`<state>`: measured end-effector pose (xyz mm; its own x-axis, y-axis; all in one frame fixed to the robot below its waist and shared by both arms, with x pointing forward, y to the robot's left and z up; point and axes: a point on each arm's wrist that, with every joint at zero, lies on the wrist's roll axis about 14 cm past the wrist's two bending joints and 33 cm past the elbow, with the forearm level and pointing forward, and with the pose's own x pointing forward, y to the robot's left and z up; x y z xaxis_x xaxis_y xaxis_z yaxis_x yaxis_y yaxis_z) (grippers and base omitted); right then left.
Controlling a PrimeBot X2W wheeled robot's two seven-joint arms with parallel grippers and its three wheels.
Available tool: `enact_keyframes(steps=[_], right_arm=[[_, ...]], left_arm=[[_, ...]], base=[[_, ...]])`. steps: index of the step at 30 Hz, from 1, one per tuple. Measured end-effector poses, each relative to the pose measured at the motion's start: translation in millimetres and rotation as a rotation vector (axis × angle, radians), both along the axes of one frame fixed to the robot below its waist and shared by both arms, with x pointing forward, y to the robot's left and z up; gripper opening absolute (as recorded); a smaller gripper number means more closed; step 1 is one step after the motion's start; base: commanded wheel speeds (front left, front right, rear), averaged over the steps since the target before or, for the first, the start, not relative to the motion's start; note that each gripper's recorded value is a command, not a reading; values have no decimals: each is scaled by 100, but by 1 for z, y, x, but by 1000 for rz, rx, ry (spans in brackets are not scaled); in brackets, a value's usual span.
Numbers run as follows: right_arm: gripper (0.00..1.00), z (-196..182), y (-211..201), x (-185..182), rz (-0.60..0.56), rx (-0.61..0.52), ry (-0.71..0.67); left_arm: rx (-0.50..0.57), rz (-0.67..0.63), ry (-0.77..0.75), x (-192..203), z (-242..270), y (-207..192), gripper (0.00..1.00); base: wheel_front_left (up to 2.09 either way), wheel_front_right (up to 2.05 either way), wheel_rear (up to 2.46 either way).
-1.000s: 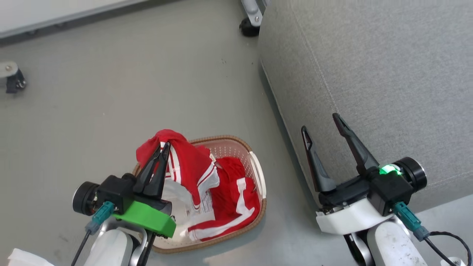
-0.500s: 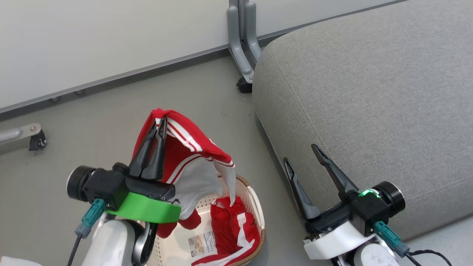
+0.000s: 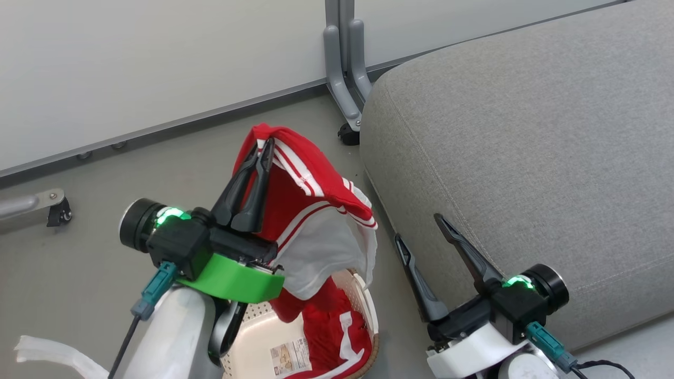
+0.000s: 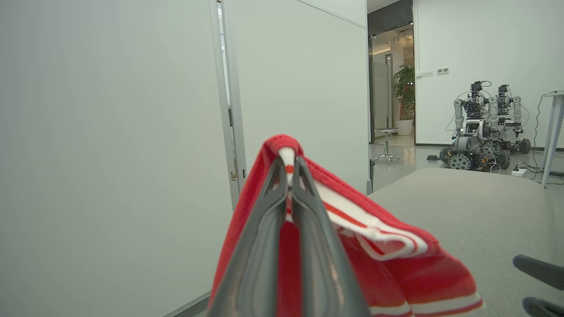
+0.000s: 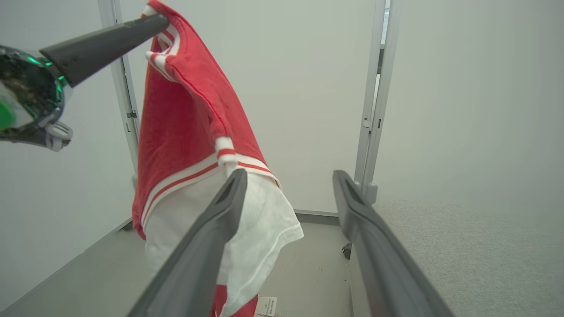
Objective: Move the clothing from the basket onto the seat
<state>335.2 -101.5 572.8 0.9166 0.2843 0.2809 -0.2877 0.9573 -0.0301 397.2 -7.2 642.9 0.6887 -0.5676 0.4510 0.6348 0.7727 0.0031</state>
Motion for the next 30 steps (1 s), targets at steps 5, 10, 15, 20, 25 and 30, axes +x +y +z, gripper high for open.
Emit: enact_keyframes(steps=[5, 10, 15, 20, 25, 30], right_arm=[[100, 10, 13, 2, 47, 12, -26], [100, 9, 29, 4, 97, -7, -27], [100, 8, 34, 8, 115, -16, -25], [100, 9, 35, 13, 119, -23, -24], [100, 17, 26, 20, 91, -28, -48], [100, 26, 16, 26, 57, -47, -80]], left_arm=[[-6, -48, -5, -8, 4, -15, 0], [0, -108, -23, -17, 9, -34, 0], [6, -156, -29, -27, 10, -48, 0], [23, -201, -26, -37, 6, -60, 0], [40, -236, -31, -46, 4, -68, 0], [63, -258, -29, -50, -2, -72, 0]], base=[[0, 0, 0], [0, 0, 0], [0, 0, 0], [0, 0, 0], [0, 0, 0], [0, 0, 0]])
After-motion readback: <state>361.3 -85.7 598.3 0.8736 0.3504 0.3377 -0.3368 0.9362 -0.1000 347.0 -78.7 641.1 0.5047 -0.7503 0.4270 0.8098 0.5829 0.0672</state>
